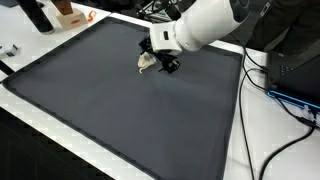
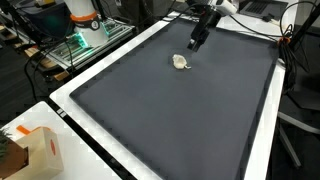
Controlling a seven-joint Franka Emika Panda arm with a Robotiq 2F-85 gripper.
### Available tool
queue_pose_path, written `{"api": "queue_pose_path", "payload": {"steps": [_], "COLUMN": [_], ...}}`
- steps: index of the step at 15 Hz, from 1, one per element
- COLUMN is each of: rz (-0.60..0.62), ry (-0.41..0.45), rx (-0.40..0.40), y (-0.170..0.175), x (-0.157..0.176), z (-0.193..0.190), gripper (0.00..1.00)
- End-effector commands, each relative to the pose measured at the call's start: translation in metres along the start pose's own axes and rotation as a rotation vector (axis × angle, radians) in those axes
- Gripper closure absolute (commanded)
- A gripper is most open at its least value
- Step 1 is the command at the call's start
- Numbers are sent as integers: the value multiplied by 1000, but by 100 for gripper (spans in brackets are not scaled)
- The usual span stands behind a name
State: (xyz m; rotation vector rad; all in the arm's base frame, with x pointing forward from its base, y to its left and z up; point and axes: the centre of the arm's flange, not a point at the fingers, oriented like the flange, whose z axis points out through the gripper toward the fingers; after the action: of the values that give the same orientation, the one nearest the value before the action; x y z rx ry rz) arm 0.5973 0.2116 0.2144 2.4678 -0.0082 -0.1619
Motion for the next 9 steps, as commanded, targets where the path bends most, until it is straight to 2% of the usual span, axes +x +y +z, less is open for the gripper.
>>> {"api": "queue_pose_path", "payload": {"steps": [1, 9], "rz": [-3, -14], "ry": [-11, -12], "rx": [68, 196], "y": [13, 38], "x": [-14, -19], "z": [5, 6], "gripper": [0, 0]}}
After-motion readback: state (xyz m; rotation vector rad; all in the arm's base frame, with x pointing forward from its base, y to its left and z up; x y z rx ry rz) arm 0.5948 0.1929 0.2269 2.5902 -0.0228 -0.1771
